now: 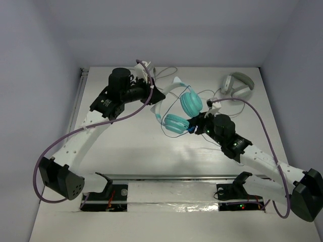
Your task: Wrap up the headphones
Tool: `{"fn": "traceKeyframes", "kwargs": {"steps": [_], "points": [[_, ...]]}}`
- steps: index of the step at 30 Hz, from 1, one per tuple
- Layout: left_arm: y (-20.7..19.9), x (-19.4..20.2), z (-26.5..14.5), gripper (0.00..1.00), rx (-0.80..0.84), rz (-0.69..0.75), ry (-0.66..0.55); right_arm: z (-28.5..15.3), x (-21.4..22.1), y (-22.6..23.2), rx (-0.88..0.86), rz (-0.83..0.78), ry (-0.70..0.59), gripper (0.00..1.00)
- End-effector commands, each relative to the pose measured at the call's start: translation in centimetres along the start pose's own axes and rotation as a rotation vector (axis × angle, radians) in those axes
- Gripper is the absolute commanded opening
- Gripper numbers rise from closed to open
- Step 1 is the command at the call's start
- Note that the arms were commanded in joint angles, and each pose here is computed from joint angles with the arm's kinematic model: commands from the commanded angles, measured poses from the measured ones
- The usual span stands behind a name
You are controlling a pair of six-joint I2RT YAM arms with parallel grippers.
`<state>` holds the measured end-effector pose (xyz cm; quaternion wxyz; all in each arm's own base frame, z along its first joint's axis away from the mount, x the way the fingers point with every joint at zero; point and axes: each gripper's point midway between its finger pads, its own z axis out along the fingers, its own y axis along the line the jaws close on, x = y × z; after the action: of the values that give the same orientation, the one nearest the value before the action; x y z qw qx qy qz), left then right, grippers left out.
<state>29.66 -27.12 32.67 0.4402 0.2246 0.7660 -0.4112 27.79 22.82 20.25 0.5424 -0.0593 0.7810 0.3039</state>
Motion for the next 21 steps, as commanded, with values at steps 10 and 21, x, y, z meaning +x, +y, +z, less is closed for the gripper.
{"fn": "traceKeyframes", "kwargs": {"steps": [10, 21], "points": [[-1.4, -8.5, -3.7, 0.00, -0.078, 0.015, -0.214, 1.5, 2.2, 0.3, -0.065, 0.081, -0.007, 0.59], [0.4, -12.2, -4.2, 0.00, -0.177, -0.037, -0.324, 0.6, 6.7, 1.5, -0.180, 0.184, 0.112, 0.59]]}}
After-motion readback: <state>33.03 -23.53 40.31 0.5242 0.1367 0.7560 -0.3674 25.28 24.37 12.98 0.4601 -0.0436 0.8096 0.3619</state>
